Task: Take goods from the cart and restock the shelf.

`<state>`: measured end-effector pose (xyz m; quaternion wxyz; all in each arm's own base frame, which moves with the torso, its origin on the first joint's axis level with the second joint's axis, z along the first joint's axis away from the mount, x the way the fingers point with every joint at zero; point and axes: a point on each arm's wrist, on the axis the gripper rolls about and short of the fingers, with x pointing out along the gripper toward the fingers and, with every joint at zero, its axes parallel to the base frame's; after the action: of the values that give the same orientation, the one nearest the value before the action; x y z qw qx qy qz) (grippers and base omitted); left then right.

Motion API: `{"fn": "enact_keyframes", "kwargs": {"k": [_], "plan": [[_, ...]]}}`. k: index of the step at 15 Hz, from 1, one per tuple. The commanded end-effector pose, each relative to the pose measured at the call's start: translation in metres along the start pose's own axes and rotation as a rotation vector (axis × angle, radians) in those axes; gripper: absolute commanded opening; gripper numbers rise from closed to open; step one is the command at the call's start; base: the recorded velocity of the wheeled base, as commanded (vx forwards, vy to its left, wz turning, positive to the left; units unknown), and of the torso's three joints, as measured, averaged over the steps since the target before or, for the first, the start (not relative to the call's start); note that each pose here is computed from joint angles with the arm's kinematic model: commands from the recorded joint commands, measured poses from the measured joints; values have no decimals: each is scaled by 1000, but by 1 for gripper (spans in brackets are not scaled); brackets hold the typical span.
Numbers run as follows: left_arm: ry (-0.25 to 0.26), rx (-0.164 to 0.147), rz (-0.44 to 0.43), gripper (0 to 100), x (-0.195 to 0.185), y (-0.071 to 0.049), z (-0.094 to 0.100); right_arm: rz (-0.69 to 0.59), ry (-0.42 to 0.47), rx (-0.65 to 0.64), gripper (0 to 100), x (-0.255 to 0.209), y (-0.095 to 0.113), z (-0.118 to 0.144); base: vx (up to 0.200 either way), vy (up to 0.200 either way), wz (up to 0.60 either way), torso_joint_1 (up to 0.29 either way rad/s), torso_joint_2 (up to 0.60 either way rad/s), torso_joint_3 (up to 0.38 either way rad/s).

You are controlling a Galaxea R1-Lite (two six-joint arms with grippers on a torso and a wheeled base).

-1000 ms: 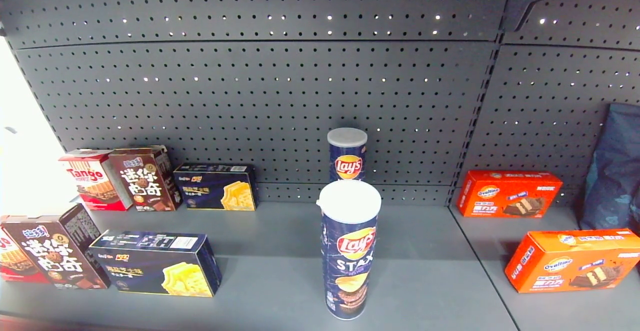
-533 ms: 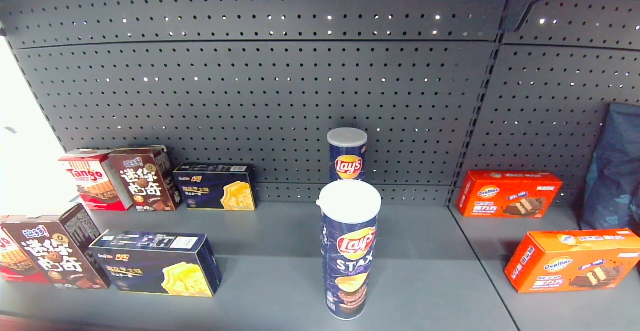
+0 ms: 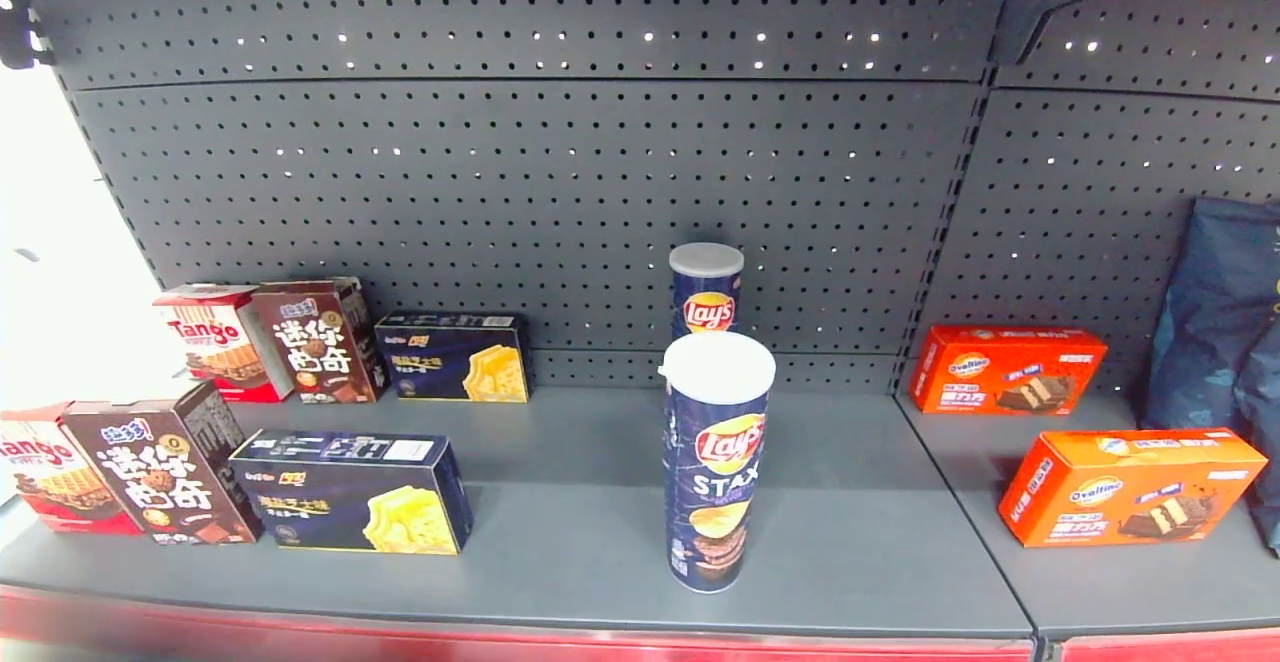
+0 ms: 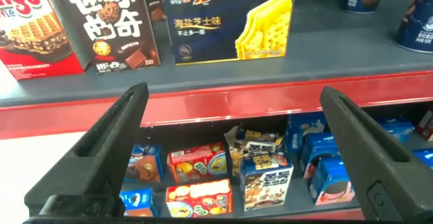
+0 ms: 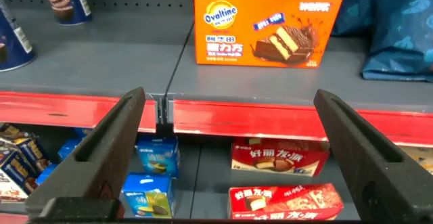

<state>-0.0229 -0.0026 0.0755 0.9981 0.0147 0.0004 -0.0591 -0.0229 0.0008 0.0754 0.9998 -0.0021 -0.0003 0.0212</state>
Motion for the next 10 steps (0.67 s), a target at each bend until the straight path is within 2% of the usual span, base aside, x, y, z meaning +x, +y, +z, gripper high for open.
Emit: {"fn": "enact_keyframes", "kwargs": {"k": [1, 10], "plan": [[-1, 1, 0, 100, 0, 0, 0, -1, 2, 0, 100, 0, 0, 0, 0, 0, 0, 0, 0, 0], [-1, 0, 2, 100, 0, 0, 0, -1, 2, 1, 100, 0, 0, 0, 0, 0, 0, 0, 0, 0]]}}
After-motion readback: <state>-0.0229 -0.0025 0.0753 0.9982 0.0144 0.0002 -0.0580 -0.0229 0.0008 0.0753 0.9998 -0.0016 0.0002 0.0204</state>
